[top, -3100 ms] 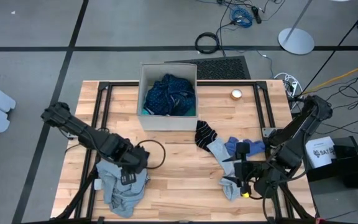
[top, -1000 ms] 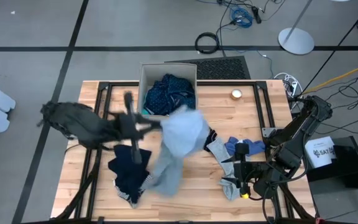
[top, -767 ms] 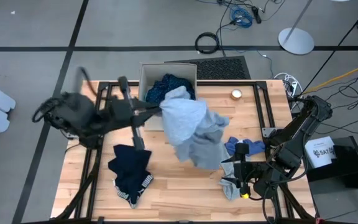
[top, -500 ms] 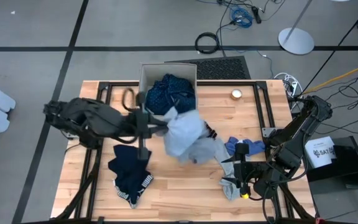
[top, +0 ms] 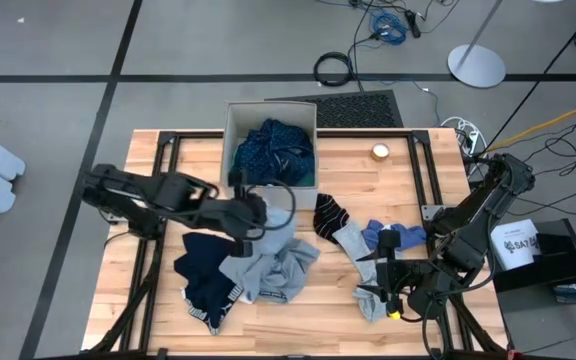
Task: Sort clothes
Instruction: Put the gray shirt into the white laundry organizer
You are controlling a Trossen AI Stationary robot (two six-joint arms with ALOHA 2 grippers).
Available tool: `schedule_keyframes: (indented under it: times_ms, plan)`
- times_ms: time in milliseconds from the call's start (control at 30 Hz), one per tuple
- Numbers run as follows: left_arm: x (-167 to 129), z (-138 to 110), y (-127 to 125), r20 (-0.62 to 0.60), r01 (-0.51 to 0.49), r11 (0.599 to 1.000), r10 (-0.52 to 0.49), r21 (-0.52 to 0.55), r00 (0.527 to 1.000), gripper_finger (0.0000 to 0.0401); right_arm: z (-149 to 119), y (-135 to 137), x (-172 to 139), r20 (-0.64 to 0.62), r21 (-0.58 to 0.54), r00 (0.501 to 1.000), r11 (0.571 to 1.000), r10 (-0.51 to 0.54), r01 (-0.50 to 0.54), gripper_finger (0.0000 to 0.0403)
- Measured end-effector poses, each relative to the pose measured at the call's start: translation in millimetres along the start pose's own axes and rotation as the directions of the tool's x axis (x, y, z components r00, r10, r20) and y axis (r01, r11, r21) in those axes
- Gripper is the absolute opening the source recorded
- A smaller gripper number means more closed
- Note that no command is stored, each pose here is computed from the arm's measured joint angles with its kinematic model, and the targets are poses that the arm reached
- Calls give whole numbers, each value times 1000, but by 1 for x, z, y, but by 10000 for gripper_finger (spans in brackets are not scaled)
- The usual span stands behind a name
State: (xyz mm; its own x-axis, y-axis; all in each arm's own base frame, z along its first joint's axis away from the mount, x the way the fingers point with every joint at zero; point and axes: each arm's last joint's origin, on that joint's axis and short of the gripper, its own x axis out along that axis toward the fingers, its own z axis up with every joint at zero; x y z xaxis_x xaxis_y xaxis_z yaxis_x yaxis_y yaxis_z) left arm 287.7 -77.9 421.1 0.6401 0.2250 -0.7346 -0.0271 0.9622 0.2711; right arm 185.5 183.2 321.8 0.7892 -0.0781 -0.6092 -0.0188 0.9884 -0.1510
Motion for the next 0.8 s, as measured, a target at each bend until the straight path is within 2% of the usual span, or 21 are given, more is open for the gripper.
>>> schedule_keyframes:
  times_ms: [133, 333, 633, 800]
  plan:
    - [28, -13, -1, -95, 46, 999, -45, 9, 994, 1, 0, 0, 0, 0, 1, 1000, 1000, 0, 0, 263]
    - [52, -30, -1, -207, 87, 996, -81, 18, 975, 1, 0, 0, 0, 0, 2, 1000, 1000, 0, 0, 263]
    - [62, -41, 7, -297, 89, 996, -92, -24, 951, 1, 0, 0, 0, -1, 1, 1000, 1000, 0, 0, 263]
    - [58, -53, 9, -420, 112, 991, -132, -71, 898, 1, 0, 0, 0, -1, 0, 1000, 1000, 0, 0, 263]
